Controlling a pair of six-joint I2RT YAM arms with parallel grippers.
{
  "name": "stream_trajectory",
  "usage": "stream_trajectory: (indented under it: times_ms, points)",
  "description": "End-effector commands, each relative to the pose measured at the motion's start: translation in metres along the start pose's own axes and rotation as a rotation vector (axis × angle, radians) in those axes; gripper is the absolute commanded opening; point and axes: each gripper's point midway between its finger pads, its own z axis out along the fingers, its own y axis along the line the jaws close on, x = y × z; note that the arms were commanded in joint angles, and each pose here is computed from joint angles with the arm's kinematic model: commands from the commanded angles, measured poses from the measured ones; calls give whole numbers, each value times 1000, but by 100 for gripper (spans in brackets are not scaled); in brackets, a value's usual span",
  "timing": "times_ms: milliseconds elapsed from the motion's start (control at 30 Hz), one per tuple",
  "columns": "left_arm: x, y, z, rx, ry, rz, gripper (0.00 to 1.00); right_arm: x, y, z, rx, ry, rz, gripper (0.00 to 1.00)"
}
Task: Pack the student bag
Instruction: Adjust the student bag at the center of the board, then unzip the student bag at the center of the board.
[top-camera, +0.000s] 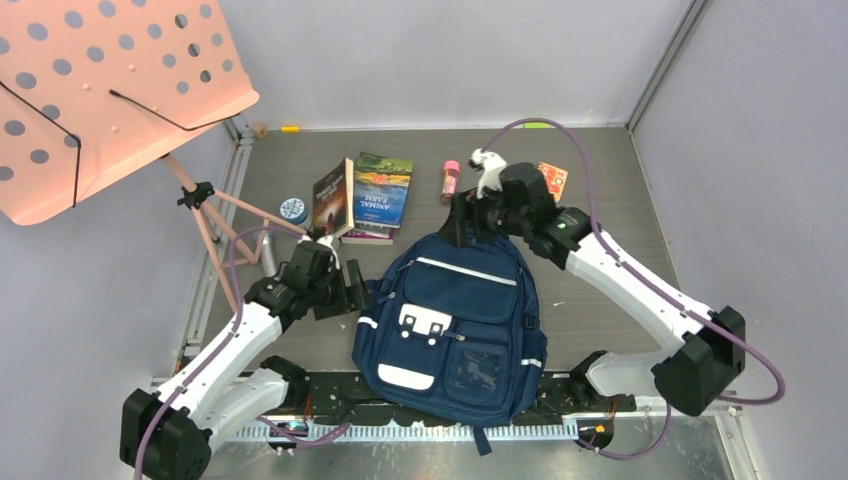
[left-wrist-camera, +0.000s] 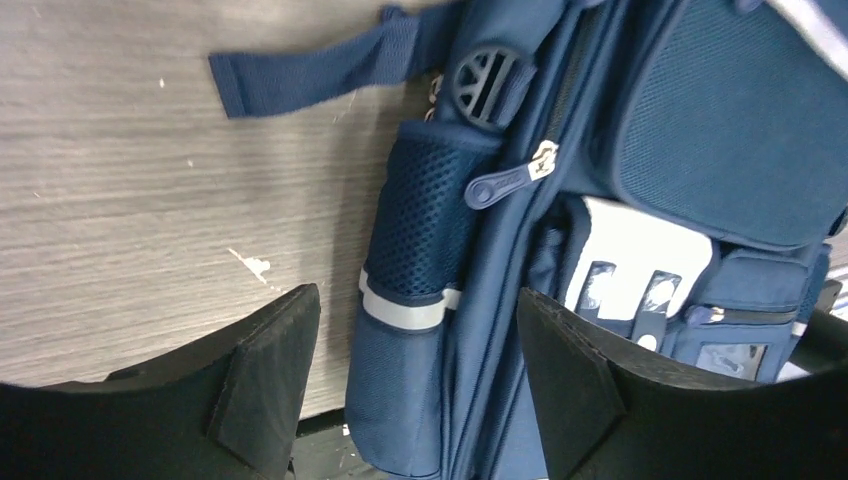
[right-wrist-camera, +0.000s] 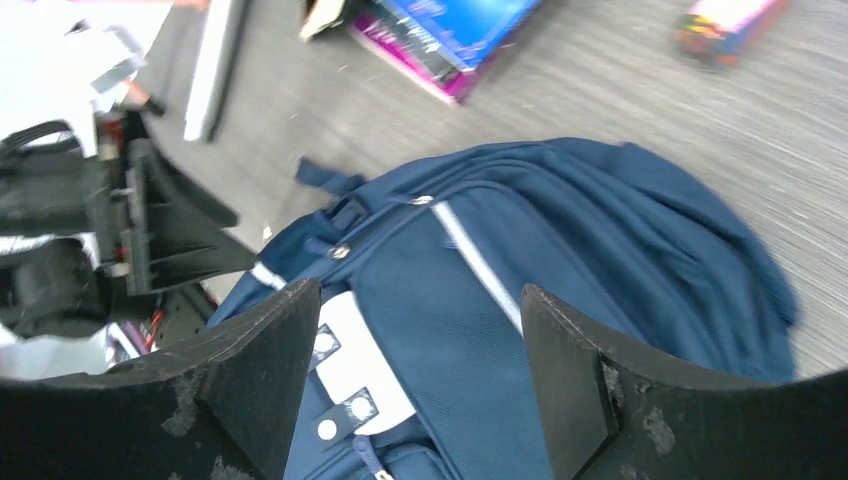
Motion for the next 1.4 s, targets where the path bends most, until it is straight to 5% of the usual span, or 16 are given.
stream_trajectory:
  times_ms: [0, 267, 367, 533, 800, 933, 1133, 1367]
  points:
    - [6, -7, 7, 74, -15, -84, 71, -11, 53, 24, -179, -12, -123, 78]
    - [34, 12, 24, 65, 7, -157, 63, 36, 89, 98, -176, 163, -230, 74]
    - [41, 9, 28, 109, 26, -148, 54, 51, 94, 112, -165, 198, -250, 74]
    - [44, -10, 23, 224, 59, -58, 23, 72, 84, 124, -119, 215, -193, 74]
    - [70, -39, 8, 407, 198, -21, 0, 97, 67, 102, -85, 239, -169, 74]
    - [85, -41, 7, 398, 250, -39, 0, 95, 76, 90, -134, 241, -211, 74]
    - [75, -14, 11, 220, 167, -102, 0, 96, 106, 91, -233, 276, -331, 73]
    - [74, -18, 14, 241, 149, -161, 0, 124, 128, 115, -317, 340, -503, 70]
